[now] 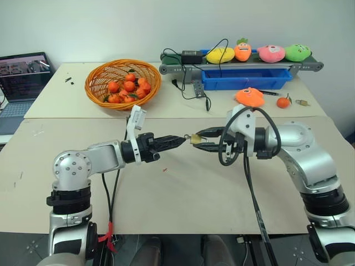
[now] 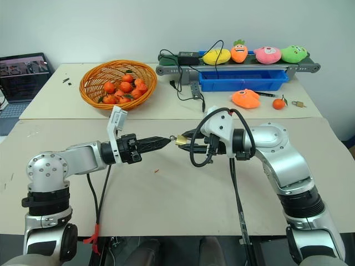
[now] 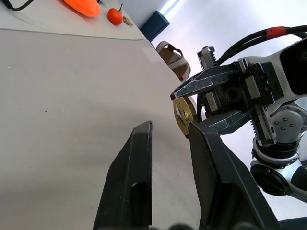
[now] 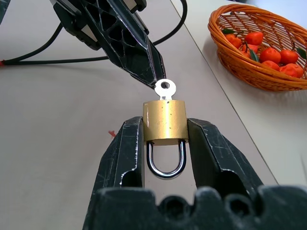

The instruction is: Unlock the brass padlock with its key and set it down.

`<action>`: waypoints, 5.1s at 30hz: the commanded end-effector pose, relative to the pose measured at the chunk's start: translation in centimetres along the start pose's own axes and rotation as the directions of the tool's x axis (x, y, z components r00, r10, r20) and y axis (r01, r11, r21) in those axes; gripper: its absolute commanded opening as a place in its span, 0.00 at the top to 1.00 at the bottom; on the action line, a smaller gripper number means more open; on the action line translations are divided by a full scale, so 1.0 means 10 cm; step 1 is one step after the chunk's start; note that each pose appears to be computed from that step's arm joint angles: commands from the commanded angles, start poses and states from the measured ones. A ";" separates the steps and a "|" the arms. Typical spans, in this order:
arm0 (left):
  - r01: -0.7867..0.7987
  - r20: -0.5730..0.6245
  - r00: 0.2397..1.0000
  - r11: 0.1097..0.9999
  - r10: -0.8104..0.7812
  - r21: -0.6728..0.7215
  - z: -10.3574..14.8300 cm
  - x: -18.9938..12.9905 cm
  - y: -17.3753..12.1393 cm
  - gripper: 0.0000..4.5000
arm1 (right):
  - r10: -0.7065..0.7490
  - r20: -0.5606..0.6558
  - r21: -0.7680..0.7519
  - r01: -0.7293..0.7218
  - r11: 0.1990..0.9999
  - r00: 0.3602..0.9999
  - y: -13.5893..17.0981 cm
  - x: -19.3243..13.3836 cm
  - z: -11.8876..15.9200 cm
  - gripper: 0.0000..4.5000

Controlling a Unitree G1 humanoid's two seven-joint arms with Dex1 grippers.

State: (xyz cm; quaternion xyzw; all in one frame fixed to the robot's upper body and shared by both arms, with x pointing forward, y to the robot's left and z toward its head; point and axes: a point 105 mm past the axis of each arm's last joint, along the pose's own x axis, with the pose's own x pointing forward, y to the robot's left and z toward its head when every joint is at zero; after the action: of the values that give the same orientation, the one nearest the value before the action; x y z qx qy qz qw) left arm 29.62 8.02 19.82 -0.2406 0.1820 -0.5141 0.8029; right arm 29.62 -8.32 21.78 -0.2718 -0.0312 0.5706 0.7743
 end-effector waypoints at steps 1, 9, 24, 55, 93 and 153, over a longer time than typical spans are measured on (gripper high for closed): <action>0.037 0.040 0.998 0.999 -0.038 0.025 0.11 0.02 -0.09 0.73 | -0.016 0.045 -0.060 0.019 0.998 0.999 -0.03 -0.07 0.20 0.79; 0.044 0.066 0.997 0.999 -0.044 0.002 0.10 0.09 -0.12 0.73 | -0.013 0.044 -0.061 0.015 0.998 0.999 0.01 -0.04 0.19 0.79; 0.054 0.089 0.995 0.997 -0.048 -0.064 0.10 0.10 -0.14 0.97 | -0.017 0.044 -0.059 0.019 0.998 0.999 -0.01 -0.05 0.19 0.79; -0.004 -0.005 1.000 0.995 0.004 0.100 0.11 -0.03 0.01 0.97 | -0.036 0.047 -0.021 0.037 0.999 0.998 -0.09 -0.10 0.24 0.79; 0.150 0.027 0.989 0.985 -0.148 -0.085 0.17 0.05 -0.29 0.15 | -0.003 0.063 -0.029 0.005 1.000 0.998 -0.04 -0.04 0.24 0.79; 0.147 0.079 0.987 0.979 -0.137 -0.141 0.24 0.14 -0.38 1.00 | -0.138 -0.099 0.035 0.142 0.989 0.985 -0.18 -0.38 -0.27 0.03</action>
State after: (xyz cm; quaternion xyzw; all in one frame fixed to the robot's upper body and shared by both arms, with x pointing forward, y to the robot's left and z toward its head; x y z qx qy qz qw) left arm 29.05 5.75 22.08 -0.3276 0.2014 -0.5305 0.7554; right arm 30.71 -12.69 19.83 -0.2718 0.0345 0.5169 0.8110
